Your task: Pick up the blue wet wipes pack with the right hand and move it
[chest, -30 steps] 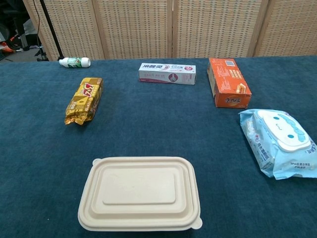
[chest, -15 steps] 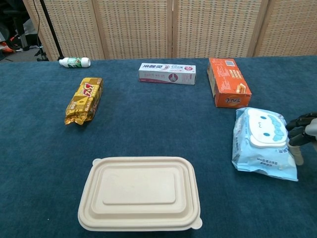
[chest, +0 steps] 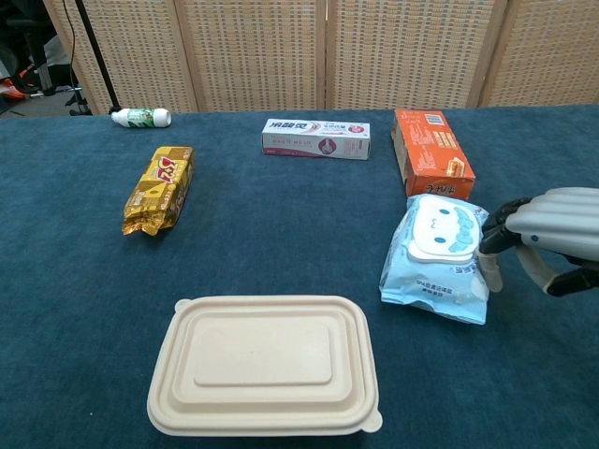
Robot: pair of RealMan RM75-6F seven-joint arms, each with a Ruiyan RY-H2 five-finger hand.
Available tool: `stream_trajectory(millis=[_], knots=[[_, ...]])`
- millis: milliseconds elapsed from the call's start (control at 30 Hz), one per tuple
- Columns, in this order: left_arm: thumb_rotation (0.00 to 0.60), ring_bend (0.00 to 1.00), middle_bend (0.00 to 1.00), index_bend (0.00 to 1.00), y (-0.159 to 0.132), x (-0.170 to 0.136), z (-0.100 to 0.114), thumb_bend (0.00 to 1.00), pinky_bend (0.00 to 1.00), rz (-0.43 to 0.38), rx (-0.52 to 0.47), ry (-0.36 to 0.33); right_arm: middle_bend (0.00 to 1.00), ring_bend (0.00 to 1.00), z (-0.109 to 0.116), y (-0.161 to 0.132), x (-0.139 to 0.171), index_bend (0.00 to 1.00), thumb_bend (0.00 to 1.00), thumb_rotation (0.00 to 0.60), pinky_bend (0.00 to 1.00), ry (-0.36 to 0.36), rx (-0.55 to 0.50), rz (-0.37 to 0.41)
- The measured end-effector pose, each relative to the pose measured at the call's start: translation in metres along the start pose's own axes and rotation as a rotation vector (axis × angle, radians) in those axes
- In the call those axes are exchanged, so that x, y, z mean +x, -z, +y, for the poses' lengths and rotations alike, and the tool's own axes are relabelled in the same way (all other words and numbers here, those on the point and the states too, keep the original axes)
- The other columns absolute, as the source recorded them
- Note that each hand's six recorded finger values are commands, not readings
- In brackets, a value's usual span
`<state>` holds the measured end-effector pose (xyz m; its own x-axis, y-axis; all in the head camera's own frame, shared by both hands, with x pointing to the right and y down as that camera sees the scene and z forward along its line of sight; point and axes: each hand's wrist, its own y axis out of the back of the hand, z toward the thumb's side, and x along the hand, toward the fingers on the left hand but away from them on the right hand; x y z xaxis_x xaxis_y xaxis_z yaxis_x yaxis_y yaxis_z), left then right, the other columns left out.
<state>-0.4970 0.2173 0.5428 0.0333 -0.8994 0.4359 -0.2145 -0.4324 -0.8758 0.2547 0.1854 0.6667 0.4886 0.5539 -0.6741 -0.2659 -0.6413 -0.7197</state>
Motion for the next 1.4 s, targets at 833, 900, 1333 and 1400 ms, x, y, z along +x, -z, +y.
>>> stream_trajectory(millis=[833,900,1333,1400], knots=[[0.600,0.00,0.00,0.00,0.005,0.003,0.001,0.00,0.00,0.013,-0.026,0.016,0.16,0.00,0.036,-0.062,-0.084,0.32,1.00,0.600,0.13,0.039,-0.132,-0.031],[0.600,0.00,0.00,0.00,0.006,0.004,0.001,0.00,0.00,0.016,-0.028,0.018,0.16,0.00,0.043,-0.064,-0.090,0.32,1.00,0.600,0.13,0.049,-0.149,-0.045],[0.600,0.00,0.00,0.00,0.007,0.006,0.000,0.00,0.00,0.021,-0.026,0.023,0.16,0.00,0.068,-0.075,-0.116,0.32,1.00,0.600,0.13,0.087,-0.205,-0.093],[0.600,0.00,0.00,0.00,0.008,0.007,0.000,0.00,0.00,0.025,-0.027,0.022,0.16,0.00,0.073,-0.077,-0.116,0.32,1.00,0.600,0.13,0.100,-0.198,-0.091]])
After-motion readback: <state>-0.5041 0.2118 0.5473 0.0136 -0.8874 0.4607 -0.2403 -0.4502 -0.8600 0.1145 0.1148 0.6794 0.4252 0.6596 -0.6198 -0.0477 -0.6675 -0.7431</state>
